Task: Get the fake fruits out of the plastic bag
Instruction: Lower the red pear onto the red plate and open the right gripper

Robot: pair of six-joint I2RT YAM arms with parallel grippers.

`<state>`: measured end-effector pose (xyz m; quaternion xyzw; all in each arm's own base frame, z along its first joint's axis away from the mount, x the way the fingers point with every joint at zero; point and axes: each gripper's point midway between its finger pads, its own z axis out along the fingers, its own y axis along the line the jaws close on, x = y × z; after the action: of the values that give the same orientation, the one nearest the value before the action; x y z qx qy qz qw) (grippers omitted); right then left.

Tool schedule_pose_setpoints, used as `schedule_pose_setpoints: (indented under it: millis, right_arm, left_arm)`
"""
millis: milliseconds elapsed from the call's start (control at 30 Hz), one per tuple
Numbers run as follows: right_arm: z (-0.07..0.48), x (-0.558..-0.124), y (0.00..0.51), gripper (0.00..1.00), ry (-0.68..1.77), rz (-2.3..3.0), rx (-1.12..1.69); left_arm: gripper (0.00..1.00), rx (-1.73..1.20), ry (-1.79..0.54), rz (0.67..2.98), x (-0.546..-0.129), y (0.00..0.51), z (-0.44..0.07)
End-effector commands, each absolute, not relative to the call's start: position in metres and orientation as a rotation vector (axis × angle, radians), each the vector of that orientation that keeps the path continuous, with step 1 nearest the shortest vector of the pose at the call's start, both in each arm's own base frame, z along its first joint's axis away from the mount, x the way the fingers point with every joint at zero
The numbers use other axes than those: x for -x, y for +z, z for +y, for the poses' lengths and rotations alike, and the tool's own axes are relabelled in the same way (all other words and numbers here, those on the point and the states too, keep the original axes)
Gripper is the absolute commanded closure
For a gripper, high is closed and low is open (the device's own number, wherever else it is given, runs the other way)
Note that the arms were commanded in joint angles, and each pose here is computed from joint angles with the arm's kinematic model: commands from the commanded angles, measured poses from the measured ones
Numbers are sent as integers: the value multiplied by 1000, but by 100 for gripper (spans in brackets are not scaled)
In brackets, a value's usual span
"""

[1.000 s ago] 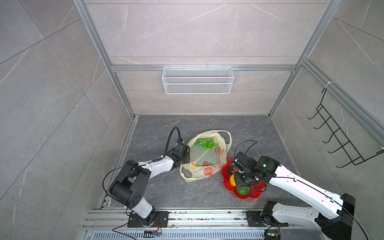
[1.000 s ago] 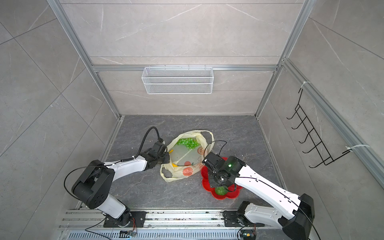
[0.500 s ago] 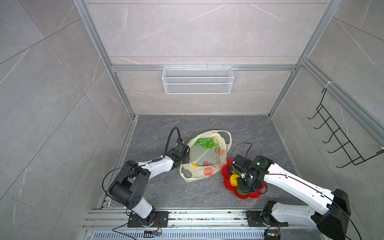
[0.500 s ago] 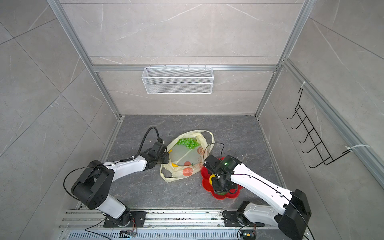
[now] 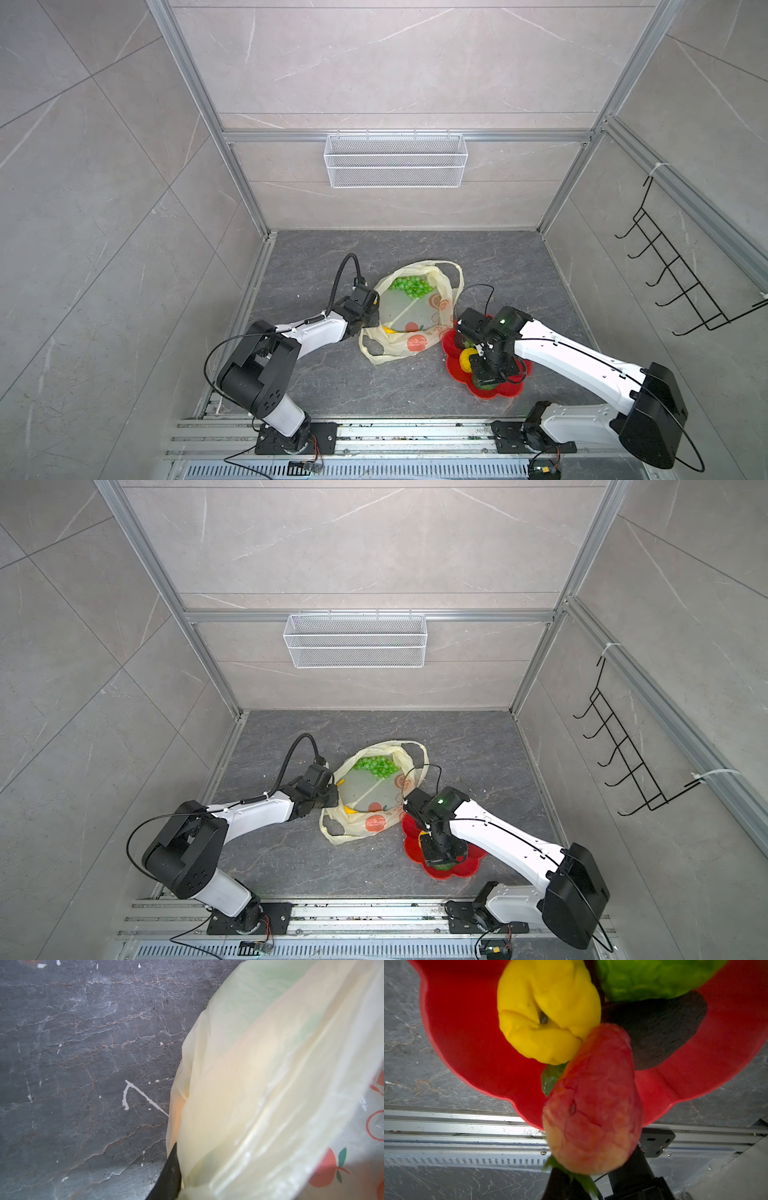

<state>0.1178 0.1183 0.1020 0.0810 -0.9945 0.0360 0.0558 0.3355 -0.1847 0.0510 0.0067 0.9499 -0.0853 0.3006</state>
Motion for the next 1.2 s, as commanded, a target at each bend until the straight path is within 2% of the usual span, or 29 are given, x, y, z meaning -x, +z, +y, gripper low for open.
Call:
schedule_pose_setpoints:
  millis: [0, 167, 400, 500, 933, 1167]
  right_arm:
    - [116, -120, 99, 100, 138, -3011, -250]
    - [114, -122, 98, 97, 165, -3021, -236]
    - [106, -126, 97, 83, 247, -3029, -211]
    - [106, -127, 97, 80, 252, -3032, -207]
    - [100, -134, 107, 79, 281, -3097, -179]
    - [104, -140, 105, 74, 278, -3117, -160]
  left_arm:
    - [80, -23, -213, 2516, -335, 58, -180]
    - [80, -22, -213, 2519, -335, 57, -180]
    - [80, -22, -216, 2521, -334, 57, -180]
    - [80, -21, -218, 2517, -334, 58, -179]
    - [80, -23, -222, 2516, -334, 59, -180]
    - [80, -20, -220, 2514, -335, 59, -179]
